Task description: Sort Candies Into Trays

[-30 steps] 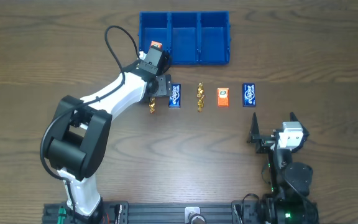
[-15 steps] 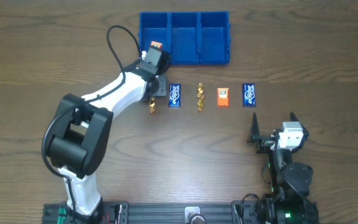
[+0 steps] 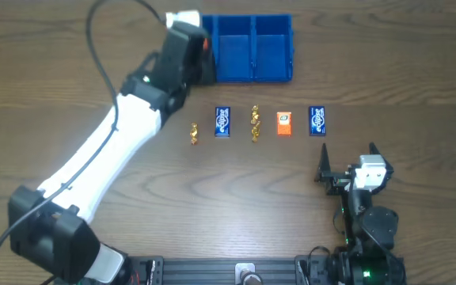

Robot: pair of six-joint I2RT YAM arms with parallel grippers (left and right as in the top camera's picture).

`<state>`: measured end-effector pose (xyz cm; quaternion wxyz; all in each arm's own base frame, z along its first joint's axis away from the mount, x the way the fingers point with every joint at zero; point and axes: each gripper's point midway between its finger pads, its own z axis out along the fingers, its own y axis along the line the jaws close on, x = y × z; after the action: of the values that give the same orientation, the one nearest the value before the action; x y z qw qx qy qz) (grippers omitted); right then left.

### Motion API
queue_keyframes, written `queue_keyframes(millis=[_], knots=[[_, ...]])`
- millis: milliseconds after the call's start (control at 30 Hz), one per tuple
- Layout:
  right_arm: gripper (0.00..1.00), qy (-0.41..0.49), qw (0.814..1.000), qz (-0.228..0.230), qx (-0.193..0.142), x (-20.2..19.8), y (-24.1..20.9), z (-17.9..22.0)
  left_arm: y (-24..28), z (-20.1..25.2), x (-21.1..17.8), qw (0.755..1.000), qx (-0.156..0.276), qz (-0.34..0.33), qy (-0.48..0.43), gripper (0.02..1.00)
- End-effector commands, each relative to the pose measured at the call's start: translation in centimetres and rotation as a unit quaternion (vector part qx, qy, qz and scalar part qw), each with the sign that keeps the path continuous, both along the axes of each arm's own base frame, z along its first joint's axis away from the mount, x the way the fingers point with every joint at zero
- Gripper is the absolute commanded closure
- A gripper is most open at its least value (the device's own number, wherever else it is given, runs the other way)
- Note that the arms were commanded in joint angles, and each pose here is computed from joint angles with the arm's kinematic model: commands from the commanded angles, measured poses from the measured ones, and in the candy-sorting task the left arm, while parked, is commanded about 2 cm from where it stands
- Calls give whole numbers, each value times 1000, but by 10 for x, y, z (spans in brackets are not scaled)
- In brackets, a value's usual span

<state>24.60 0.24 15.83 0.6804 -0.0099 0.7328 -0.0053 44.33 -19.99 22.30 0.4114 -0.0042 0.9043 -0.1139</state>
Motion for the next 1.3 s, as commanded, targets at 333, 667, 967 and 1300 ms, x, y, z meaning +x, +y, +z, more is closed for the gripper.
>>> queue_keyframes(millis=[333,667,967,1300], knots=[[3,1,1000,9,-7,0,3,-2,13,-83,86,994,61,9,93,715],[3,1,1000,9,-7,0,3,-2,25,-95,81,990,74,17,119,673],[3,2,1000,9,-7,0,3,-2,26,-94,81,990,75,17,118,194],[3,1,1000,9,-7,0,3,-2,-138,-4,7,999,20,1,37,180]])
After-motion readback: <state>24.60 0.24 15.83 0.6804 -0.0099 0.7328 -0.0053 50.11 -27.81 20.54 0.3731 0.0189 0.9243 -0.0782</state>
